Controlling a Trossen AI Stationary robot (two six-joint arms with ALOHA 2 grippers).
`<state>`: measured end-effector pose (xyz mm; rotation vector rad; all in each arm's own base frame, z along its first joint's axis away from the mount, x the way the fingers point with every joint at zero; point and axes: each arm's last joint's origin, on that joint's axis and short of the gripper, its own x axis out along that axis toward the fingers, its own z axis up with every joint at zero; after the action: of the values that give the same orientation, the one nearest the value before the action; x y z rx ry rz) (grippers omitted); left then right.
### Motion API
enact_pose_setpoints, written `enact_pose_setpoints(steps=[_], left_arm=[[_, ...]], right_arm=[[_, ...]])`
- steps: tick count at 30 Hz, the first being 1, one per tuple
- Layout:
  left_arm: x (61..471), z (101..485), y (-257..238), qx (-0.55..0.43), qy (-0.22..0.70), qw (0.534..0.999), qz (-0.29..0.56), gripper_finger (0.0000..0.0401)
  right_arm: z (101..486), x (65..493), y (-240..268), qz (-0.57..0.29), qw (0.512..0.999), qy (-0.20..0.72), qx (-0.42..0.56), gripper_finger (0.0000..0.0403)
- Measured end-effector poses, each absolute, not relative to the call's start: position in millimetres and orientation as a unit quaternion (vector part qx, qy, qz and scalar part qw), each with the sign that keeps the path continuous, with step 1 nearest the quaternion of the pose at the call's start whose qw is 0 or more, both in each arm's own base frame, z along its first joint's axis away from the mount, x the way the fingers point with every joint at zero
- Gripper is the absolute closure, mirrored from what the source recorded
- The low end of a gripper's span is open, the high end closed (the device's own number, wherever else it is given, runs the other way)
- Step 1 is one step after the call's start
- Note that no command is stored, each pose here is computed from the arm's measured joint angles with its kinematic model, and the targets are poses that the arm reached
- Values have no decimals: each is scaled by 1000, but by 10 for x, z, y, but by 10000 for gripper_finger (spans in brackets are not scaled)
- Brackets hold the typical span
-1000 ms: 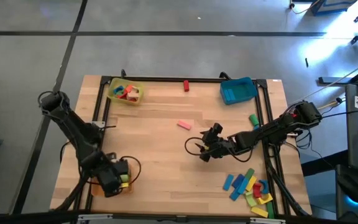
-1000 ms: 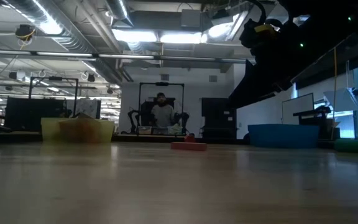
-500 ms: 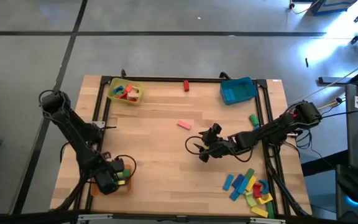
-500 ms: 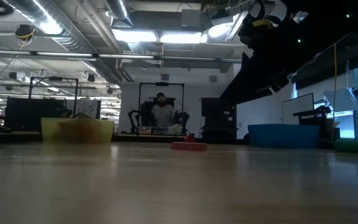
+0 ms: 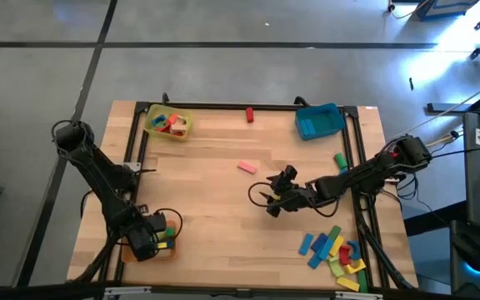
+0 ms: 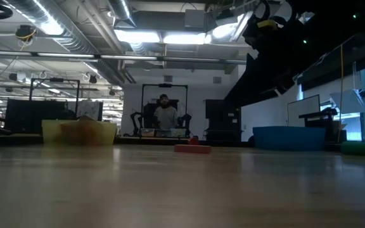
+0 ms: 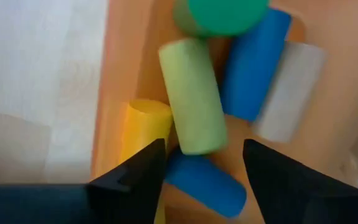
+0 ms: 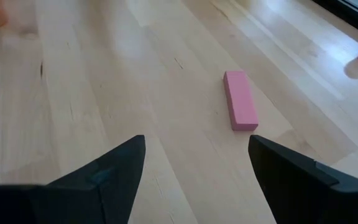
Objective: Sort blocks by size
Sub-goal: Put the red cylindrical block into the light orange bin
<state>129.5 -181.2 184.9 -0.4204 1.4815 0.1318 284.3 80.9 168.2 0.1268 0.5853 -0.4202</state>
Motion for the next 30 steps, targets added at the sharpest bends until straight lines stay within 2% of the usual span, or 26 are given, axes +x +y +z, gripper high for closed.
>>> enact_pose_setpoints(steps=[4,7,15,19,30], left_arm=[[1300,1989,-1749,-220,664,714,39,190],[1310,2180,-1682,-246,631,735,18,189],[1398,2639,-1392,-249,446,859,6,189],[1506,2741,-1271,-222,366,903,31,189],[2013,2719,-908,-136,295,938,120,189]], right_arm=[[1682,2843,809,-205,934,286,62,114],[1682,2843,809,-206,934,286,62,114],[1682,2842,807,-208,934,285,61,114],[1682,2842,807,-208,934,285,61,114],[1588,2857,811,-207,929,305,39,114]])
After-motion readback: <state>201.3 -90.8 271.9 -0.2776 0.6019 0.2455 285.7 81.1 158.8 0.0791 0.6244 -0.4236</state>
